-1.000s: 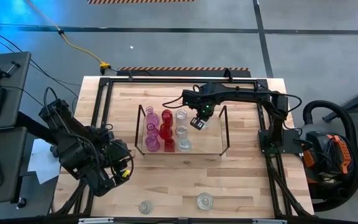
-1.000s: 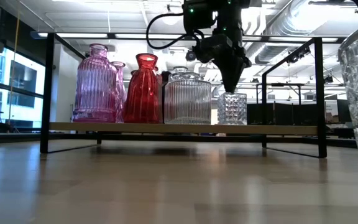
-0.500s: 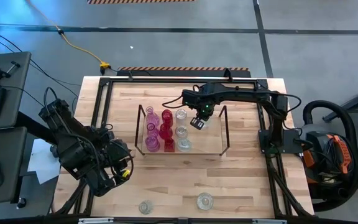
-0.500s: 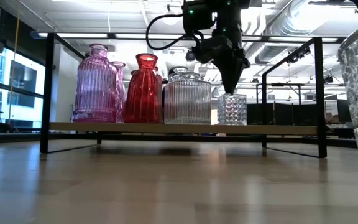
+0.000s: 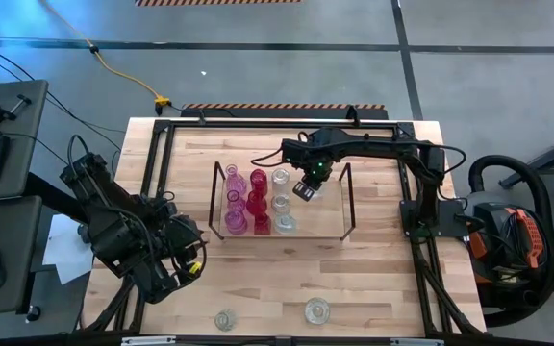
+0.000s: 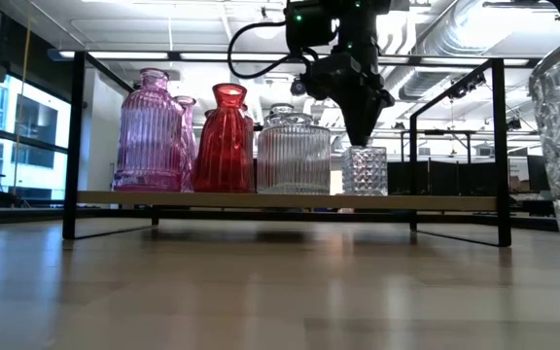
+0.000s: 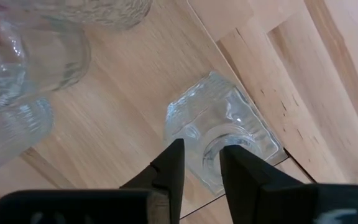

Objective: Sort vases onto shelf
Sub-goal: Put the transparent vase on the shelf

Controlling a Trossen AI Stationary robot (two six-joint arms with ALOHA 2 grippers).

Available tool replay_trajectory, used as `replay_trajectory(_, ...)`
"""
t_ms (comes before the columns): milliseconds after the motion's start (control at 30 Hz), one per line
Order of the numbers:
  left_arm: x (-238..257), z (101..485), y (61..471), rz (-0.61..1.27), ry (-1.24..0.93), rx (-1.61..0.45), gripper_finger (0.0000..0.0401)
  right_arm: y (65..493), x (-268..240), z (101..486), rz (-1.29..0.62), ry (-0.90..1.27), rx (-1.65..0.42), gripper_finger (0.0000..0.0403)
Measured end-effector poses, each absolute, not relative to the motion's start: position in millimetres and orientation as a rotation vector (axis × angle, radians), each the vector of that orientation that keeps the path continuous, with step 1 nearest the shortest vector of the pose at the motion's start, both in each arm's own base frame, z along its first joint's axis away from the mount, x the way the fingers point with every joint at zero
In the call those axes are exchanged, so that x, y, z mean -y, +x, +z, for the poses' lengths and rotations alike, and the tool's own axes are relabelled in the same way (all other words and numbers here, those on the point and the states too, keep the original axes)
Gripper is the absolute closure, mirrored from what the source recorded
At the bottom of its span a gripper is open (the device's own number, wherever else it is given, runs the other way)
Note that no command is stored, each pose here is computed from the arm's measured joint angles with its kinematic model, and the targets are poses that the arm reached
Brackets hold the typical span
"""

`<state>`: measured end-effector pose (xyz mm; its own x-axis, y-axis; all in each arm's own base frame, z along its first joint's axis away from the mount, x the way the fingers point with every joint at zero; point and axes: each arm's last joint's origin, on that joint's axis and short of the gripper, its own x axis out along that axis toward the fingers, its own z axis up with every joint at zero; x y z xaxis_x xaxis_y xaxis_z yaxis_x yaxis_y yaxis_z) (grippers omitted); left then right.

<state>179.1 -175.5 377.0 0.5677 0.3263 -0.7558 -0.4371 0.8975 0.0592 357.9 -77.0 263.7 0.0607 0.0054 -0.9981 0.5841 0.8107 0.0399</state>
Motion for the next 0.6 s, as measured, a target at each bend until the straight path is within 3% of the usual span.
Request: replay_trajectory(600,175.6,376.9,179.0,0.448,-0.141,-0.861,0.0286,357.8,76.1,263.9,-0.462,0.547,-1.458,0.032)
